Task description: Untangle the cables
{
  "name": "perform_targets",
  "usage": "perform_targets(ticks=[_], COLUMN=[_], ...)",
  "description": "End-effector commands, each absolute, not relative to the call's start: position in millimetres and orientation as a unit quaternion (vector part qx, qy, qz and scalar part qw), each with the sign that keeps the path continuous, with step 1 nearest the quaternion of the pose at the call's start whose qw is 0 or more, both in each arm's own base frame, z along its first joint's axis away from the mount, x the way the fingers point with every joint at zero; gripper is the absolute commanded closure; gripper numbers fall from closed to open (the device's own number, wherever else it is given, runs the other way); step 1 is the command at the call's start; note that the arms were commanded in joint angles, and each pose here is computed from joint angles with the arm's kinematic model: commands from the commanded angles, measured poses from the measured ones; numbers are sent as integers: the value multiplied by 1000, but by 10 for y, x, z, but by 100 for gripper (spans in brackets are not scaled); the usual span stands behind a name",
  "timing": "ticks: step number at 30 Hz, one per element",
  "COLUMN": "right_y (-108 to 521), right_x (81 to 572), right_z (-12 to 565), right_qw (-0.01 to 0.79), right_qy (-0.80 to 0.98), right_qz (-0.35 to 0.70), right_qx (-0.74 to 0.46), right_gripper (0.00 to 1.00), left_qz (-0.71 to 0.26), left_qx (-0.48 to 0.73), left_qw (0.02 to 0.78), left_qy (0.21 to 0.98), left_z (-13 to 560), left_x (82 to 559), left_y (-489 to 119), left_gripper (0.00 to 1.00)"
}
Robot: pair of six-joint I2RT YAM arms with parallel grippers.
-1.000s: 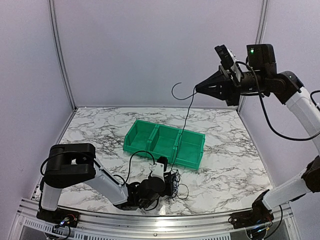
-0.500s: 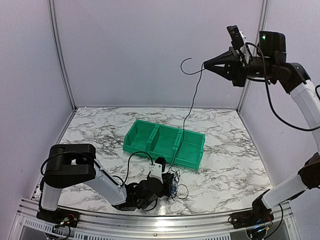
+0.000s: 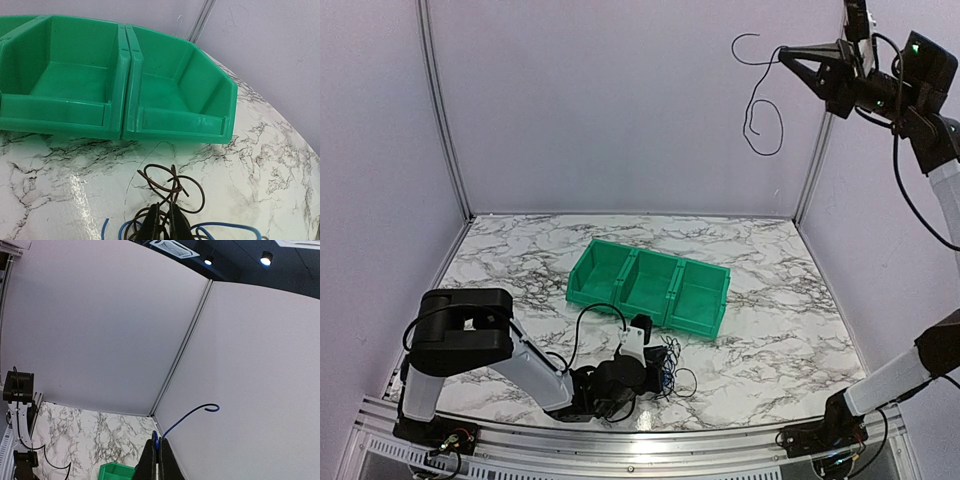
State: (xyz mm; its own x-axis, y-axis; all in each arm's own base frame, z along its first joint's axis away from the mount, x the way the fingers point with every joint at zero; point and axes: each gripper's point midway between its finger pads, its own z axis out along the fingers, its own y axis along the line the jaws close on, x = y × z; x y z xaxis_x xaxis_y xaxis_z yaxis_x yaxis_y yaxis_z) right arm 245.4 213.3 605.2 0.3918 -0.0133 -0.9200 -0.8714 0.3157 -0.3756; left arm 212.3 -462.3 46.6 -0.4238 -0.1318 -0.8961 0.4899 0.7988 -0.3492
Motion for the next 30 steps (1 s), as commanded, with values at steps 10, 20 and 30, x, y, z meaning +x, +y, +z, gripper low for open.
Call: perform_targets(ticks=[10,20,30], right_y=[2060,1994,2206], right_x=[3071,3202,3162], right_z=[5402,4524,4073], right_qw=[665,620,585], right_qy=[529,594,615], right_qz=[297,242,222], right_qx=[-436,-451,-480], right_gripper=[100,100,100], left_qz=[-355,-295,-187], left_qx=[191,262,290], left_qw=[509,409,414], left_qy=[761,823,842], left_z=[956,956,1612], left_x=[1870,1576,1668], left_y=[-4696,-4220,-3522], left_gripper=[61,44,39])
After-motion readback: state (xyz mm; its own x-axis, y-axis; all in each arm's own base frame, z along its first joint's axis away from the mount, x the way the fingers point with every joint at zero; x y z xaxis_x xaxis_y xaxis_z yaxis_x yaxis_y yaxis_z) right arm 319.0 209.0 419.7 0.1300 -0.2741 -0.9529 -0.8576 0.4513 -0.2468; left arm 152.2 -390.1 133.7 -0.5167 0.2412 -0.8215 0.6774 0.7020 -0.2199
